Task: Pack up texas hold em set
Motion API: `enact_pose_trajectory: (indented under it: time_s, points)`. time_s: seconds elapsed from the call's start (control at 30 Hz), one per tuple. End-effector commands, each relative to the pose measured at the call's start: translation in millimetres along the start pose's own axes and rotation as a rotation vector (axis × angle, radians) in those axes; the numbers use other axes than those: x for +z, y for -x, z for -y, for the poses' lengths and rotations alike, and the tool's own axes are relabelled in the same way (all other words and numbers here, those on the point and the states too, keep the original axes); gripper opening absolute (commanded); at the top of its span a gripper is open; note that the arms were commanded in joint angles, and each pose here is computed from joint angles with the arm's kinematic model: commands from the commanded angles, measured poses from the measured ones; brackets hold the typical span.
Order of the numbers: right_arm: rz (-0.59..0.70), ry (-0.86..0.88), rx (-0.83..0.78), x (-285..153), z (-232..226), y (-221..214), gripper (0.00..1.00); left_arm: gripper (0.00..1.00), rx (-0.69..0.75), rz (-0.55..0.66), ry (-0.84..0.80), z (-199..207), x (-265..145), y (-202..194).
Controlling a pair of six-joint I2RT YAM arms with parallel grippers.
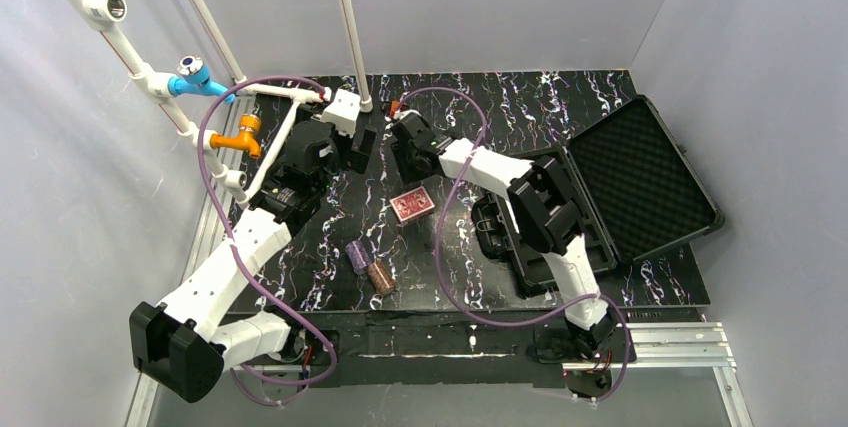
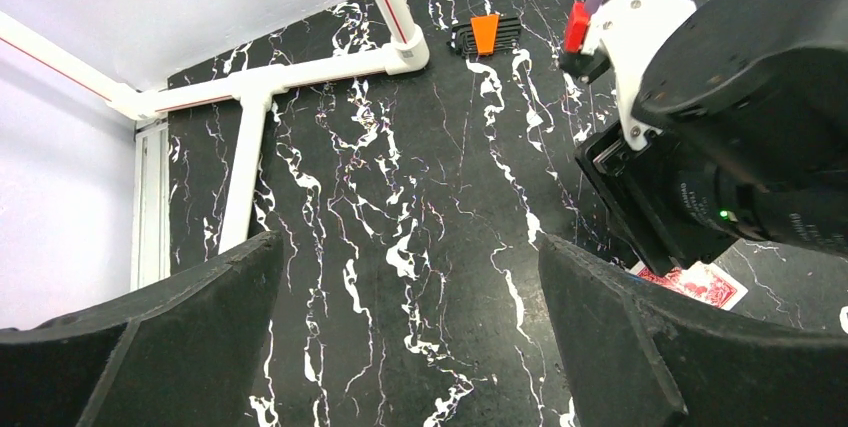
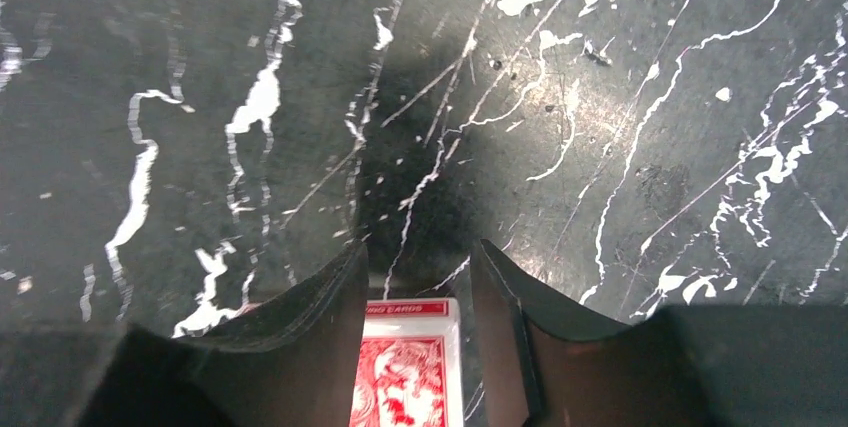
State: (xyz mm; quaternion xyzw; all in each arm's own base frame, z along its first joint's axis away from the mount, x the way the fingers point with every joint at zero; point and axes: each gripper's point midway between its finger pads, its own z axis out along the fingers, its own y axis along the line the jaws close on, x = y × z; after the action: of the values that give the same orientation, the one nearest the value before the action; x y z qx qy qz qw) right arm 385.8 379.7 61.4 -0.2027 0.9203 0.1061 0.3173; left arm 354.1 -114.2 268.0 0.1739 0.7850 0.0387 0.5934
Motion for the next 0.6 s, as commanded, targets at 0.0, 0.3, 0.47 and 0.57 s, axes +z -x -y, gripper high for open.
enact_pose_trajectory:
  time_s: [0.0,0.3,0.47,0.57]
  points:
    - [-0.011,-0.066,0.018,9,12,1,0.49,0.99,0.005,0.025,0.021,-4,-3,6]
    - [-0.097,-0.078,0.016,3,23,-43,0.45,0.99,0.012,0.024,0.02,-4,-3,6]
    - [-0.125,-0.086,0.016,-10,31,-64,0.45,0.99,0.015,0.021,0.02,-4,-2,6]
    - [-0.133,-0.092,0.02,-17,35,-73,0.45,0.99,0.016,0.019,0.018,-4,-2,5]
